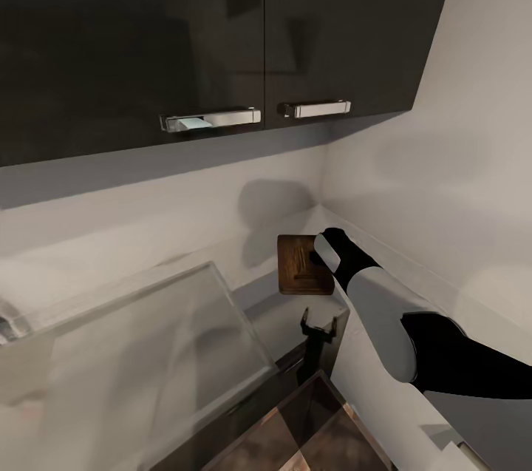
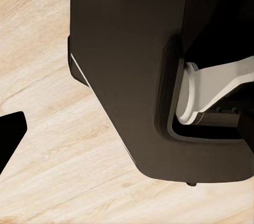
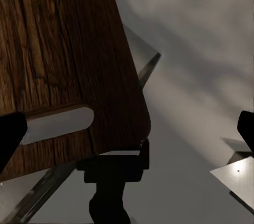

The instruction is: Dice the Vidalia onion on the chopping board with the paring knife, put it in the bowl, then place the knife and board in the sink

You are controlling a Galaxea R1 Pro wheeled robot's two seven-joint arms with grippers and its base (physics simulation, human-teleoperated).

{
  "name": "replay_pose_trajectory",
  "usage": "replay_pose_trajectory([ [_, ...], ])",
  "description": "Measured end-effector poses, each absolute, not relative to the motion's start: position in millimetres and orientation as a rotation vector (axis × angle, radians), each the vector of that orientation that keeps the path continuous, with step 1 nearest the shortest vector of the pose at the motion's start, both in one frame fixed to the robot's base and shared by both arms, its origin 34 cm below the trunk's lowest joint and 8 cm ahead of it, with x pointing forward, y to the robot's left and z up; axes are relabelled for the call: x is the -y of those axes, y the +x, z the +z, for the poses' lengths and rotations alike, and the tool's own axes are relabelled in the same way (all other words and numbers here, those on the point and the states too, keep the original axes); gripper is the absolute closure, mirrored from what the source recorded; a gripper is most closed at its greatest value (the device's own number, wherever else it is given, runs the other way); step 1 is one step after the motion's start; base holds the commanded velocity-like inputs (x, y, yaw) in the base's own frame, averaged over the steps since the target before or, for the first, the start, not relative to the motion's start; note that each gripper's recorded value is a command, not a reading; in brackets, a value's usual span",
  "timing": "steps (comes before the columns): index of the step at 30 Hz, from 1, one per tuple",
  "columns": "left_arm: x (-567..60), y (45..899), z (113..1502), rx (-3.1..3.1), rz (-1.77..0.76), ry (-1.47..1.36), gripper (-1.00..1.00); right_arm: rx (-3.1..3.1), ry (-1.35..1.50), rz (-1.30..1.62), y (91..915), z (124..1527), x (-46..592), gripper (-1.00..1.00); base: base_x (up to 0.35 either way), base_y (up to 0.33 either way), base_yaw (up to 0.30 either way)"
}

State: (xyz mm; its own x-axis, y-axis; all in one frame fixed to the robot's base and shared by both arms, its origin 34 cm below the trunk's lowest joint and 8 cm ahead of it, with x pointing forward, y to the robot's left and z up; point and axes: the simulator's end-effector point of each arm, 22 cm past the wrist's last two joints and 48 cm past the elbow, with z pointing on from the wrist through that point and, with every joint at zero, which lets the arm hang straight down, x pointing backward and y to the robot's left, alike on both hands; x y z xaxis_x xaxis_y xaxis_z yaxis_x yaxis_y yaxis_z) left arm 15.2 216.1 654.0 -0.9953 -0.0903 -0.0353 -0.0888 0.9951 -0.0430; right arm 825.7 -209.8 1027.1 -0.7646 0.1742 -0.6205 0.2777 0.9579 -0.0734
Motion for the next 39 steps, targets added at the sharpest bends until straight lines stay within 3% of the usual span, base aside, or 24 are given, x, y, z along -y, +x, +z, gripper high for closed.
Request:
replay_pose_trajectory([
  [39, -217, -5, 659, -3.154, -0.059, -0.143, -1.0, -2.408, 0.366, -0.191, 841, 1006, 211, -1.0, 0.0, 0.0, 0.0],
])
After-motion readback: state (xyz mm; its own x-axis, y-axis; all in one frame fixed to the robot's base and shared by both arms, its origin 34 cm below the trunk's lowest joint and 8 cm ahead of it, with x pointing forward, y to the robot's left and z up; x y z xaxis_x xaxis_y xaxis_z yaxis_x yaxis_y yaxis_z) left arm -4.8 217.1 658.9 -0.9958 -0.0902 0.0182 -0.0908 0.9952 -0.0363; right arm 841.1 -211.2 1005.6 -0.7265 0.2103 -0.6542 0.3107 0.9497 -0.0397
